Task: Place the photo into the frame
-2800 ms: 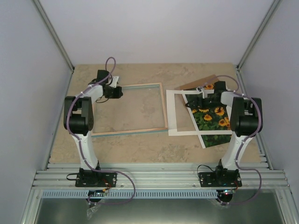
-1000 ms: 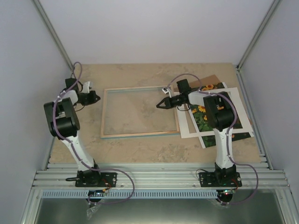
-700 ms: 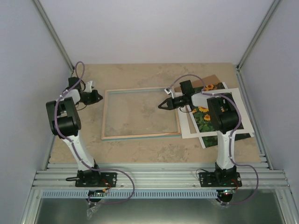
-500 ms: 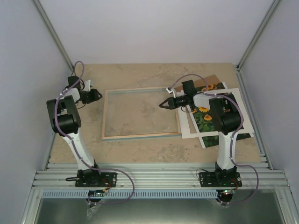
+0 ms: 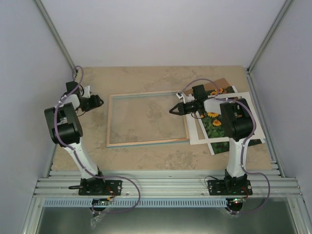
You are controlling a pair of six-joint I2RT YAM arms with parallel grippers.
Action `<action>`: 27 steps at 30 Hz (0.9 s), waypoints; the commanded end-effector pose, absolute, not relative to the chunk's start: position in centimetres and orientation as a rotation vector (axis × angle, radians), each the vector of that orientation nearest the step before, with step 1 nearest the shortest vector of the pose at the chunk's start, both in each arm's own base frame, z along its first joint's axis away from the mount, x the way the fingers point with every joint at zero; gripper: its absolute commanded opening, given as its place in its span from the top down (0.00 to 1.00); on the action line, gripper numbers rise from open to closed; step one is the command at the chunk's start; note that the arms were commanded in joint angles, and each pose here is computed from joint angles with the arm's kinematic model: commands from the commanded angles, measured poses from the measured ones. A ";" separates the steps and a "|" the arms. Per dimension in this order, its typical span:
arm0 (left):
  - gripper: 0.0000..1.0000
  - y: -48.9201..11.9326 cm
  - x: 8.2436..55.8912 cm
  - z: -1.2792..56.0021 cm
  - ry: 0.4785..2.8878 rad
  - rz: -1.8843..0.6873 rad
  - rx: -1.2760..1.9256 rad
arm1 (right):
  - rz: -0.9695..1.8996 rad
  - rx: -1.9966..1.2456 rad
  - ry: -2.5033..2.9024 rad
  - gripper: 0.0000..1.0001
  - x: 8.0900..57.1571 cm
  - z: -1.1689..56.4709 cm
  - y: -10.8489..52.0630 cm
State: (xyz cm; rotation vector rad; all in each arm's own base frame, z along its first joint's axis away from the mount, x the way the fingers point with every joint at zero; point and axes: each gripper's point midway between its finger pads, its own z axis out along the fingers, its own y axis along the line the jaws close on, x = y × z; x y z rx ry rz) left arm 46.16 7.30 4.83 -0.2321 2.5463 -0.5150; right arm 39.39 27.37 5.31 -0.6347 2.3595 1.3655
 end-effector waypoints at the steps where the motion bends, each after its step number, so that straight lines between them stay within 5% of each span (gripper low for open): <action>1: 0.36 6.9 45.1 5.3 2.545 -0.513 -0.241 | 1.279 -0.608 2.365 0.99 39.9 6.4 26.4; 27: 0.36 5.7 43.8 3.8 2.572 -0.527 -0.243 | 1.163 -0.512 2.528 0.99 40.0 6.6 24.5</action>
